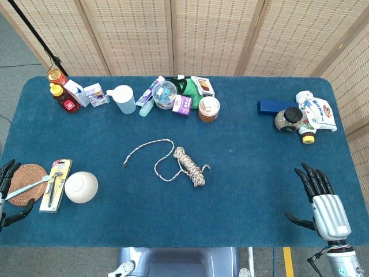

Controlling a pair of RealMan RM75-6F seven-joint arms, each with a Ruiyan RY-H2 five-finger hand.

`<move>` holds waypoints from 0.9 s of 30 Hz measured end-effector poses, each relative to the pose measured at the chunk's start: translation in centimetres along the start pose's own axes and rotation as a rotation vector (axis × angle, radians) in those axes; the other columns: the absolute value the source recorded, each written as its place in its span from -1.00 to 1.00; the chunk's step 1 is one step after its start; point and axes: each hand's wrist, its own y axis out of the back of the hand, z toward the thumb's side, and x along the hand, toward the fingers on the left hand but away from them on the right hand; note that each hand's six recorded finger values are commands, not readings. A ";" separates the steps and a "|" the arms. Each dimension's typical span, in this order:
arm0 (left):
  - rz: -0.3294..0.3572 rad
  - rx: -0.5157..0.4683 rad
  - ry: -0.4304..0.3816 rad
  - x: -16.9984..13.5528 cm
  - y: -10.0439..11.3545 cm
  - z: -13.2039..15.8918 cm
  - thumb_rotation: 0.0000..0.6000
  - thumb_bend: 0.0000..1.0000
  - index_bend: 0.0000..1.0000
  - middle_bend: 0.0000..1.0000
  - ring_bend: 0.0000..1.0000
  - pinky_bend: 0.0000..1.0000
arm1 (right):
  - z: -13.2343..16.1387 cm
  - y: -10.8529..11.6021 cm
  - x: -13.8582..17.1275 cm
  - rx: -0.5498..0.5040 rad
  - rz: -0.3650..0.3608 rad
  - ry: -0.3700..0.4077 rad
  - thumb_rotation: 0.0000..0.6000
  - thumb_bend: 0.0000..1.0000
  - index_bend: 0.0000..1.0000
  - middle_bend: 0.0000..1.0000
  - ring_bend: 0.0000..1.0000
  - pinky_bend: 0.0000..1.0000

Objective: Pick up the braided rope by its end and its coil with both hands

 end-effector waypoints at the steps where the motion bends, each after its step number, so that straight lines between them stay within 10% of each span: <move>1: 0.000 0.000 0.001 0.0 0.0 0.0 1.00 -0.35 -0.98 -1.00 -1.00 -0.84 | 0.0 0.0 0.0 0.000 0.000 0.000 1.00 -1.00 -1.00 -1.00 -1.00 -1.00; 27: -0.211 0.089 -0.010 8.3 -2.5 5.3 1.00 -0.37 -0.45 -1.00 -1.00 -0.85 | -0.6 0.1 -0.3 -0.027 0.009 -0.020 1.00 -1.00 -1.00 -1.00 -1.00 -1.00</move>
